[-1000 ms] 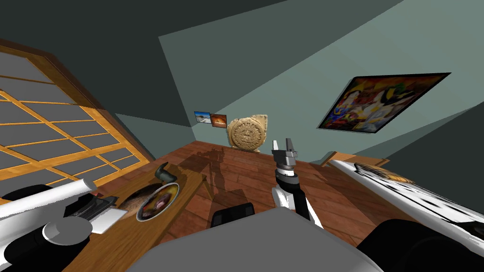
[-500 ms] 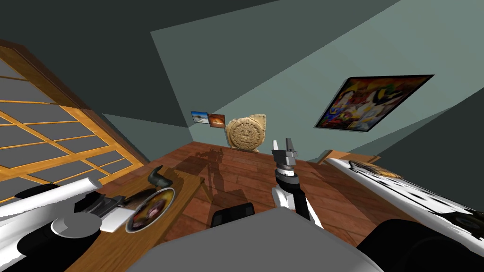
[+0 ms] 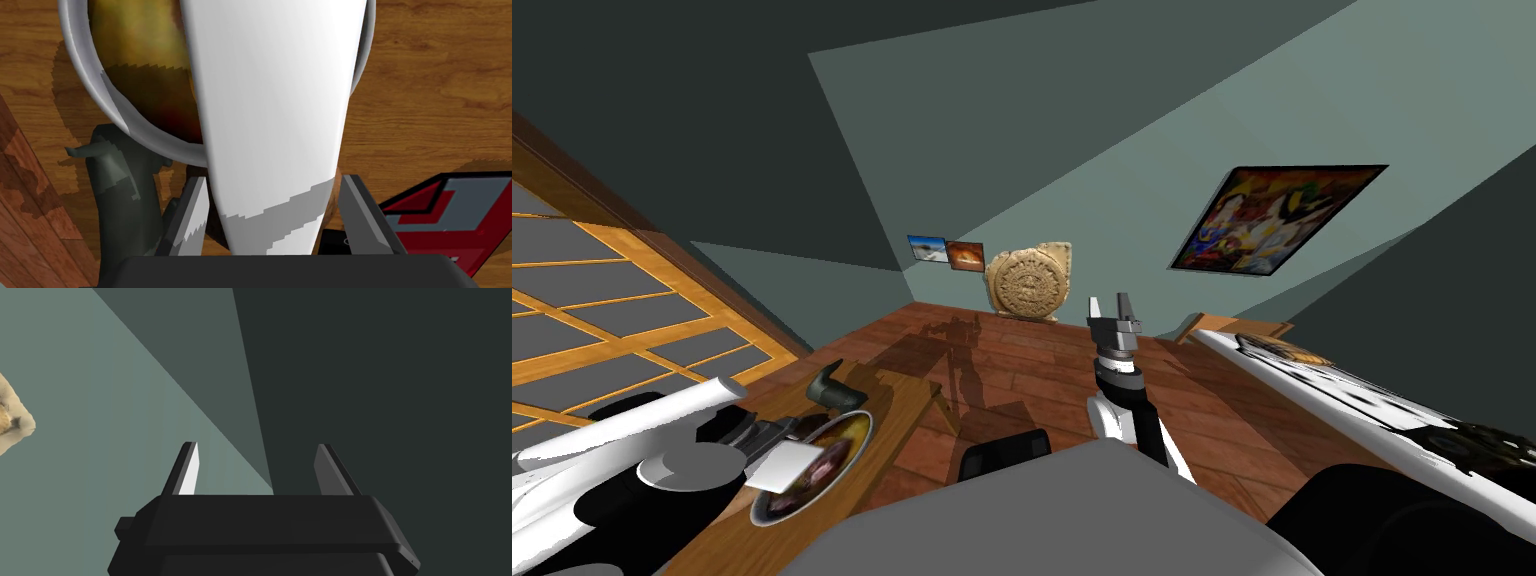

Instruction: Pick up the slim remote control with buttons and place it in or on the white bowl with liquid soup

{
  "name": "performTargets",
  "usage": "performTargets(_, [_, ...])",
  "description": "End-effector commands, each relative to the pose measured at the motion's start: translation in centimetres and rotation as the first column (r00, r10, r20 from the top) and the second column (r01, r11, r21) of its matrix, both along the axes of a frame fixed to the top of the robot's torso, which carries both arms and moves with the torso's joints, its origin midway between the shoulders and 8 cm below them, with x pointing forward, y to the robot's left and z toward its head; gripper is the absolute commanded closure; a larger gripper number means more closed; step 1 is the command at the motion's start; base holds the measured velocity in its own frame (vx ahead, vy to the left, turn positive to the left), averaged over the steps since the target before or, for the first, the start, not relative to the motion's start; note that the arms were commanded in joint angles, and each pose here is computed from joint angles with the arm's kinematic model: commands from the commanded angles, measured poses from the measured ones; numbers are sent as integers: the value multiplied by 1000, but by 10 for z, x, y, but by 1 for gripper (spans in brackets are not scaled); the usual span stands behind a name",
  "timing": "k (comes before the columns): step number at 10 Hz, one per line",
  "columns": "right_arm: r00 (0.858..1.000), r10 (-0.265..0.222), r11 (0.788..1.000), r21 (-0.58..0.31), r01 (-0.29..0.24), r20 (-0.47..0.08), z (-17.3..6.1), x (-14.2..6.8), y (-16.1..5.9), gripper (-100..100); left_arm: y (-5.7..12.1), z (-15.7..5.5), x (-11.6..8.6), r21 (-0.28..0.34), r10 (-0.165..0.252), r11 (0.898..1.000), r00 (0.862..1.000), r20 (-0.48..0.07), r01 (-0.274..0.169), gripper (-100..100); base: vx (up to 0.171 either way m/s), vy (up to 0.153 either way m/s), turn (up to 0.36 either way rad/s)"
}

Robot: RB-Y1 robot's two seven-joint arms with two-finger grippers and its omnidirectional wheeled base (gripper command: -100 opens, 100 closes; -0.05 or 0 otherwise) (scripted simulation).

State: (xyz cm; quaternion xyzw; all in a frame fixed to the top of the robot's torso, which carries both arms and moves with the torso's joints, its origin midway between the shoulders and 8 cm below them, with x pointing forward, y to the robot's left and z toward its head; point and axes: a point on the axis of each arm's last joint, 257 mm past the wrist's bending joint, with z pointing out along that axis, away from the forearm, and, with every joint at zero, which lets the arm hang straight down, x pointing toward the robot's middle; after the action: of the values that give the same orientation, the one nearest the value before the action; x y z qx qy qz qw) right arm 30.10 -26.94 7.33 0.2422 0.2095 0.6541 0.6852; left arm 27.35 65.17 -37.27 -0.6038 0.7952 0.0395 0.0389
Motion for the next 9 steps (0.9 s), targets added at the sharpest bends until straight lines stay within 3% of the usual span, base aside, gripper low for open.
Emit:
performTargets(1, [1000,0,1000,0,0,0,0,0,0,0,-8,-2,-1,-19,-3,1000,1000,-5,3,100,26,21,-33])
performTargets(2, [1000,0,1000,0,0,0,0,0,0,0,-8,-2,-1,-19,-3,1000,1000,-5,3,100,10,5,0])
performTargets(5, [1000,0,1000,0,0,0,0,0,0,0,-44,-16,-3,-118,-18,993,999,-31,14,100,20,30,-79])
performTargets(6, [1000,0,1000,0,0,0,0,0,0,0,-36,-15,-2,-99,-14,995,1000,-27,11,100,9,17,-37])
performTargets(7, [1000,0,1000,0,0,0,0,0,0,0,-39,-16,-2,-105,-16,994,999,-28,13,-100,0,0,0])
performTargets(9, [1000,0,1000,0,0,0,0,0,0,0,-39,-16,-2,-105,-16,994,999,-28,13,-100,0,0,0])
